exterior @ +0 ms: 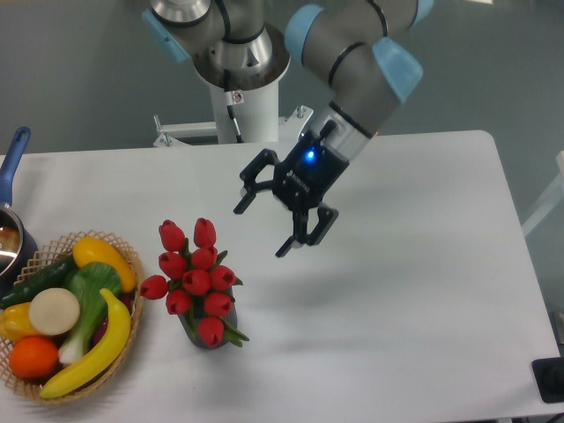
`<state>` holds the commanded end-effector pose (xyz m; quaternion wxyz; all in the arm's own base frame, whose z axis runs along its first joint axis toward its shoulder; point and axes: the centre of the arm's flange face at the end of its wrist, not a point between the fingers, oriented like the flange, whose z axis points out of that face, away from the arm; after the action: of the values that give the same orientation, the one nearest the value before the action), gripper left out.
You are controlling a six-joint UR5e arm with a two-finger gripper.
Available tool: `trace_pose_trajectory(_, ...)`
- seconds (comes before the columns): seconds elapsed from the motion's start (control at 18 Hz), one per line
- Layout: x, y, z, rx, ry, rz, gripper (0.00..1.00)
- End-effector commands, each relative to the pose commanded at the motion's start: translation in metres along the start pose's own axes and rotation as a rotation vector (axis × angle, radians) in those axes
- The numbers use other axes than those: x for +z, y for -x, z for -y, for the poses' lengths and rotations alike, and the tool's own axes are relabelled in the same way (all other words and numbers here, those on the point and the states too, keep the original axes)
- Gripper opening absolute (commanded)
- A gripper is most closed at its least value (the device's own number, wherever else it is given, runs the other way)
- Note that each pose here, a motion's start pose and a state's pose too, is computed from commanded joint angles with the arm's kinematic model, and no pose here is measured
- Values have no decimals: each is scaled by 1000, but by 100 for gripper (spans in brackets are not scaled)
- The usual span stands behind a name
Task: Pick up the flowers from the vase
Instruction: 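Swing the open gripper toward the red tulip bouquet, then lower the open gripper around the tulip stems above the black vase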
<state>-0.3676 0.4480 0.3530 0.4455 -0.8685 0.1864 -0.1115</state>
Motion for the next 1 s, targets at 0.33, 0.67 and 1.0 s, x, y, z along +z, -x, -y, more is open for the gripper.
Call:
trace_pose_trajectory(0.33,17,5,1,-2,-4,12,100)
trace_pose_trajectory(0.67,37,13,0,0,-2,-15,100)
trace_pose_trajectory(1.0,54,11,8,-32,-3,-29,100)
